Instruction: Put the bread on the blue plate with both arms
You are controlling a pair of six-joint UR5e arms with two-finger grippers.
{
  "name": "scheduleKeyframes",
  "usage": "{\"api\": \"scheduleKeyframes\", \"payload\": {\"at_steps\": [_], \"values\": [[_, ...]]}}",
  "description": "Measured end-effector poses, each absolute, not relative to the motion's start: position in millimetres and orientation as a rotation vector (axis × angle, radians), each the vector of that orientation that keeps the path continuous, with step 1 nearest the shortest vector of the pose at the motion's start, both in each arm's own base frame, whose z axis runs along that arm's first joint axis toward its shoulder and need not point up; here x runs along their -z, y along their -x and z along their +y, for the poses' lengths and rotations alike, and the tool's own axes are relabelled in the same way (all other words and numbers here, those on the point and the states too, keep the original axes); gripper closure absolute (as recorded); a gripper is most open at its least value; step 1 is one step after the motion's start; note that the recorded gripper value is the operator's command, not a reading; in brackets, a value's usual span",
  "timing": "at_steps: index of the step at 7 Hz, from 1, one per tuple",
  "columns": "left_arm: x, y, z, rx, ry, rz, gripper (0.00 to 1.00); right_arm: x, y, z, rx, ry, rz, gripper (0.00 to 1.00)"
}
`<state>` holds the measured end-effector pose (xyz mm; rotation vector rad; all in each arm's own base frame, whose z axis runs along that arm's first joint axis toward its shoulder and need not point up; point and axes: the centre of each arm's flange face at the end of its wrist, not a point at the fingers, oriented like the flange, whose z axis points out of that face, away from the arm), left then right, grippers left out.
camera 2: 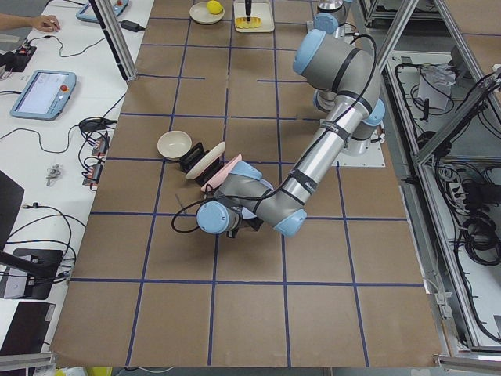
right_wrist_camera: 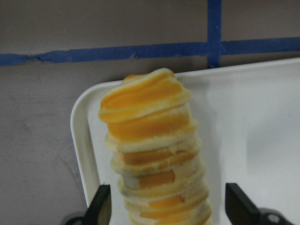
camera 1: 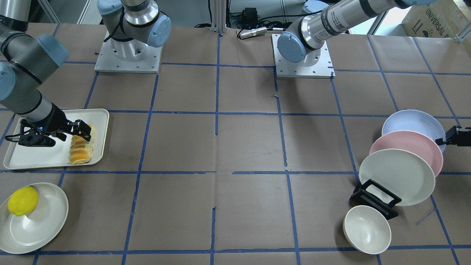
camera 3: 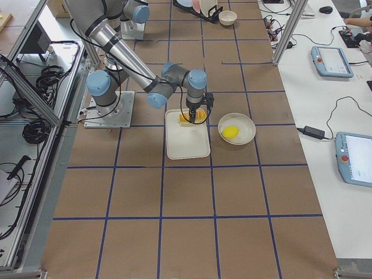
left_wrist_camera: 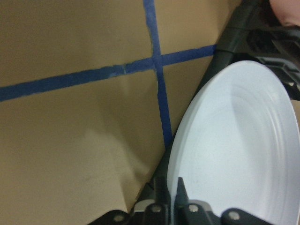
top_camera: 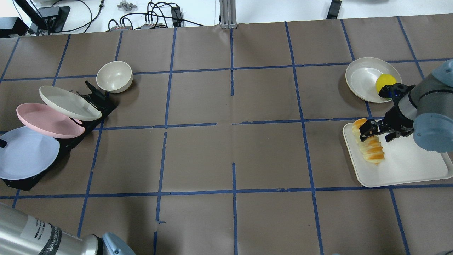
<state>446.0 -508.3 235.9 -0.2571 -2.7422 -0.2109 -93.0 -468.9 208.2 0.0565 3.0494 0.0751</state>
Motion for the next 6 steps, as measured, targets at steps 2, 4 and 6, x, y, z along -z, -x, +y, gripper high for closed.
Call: {"api": "scheduleKeyframes", "payload": {"at_steps": [2,4,6], "values": [[-278,-438,-502,0.206,0.264,-2.768,0.93,-204,92,-471,-0.051,-0.076,3.051,0.14],[-345,-418,-483,0.227,0.274,-2.793,0.93,-196,92,-474,-0.036,-0.077,3.055,0.14],[-415,-382,-456,0.226,0.268,-2.803,0.93,-189,92,-474,-0.044,-0.087,3.049,0.15]]}}
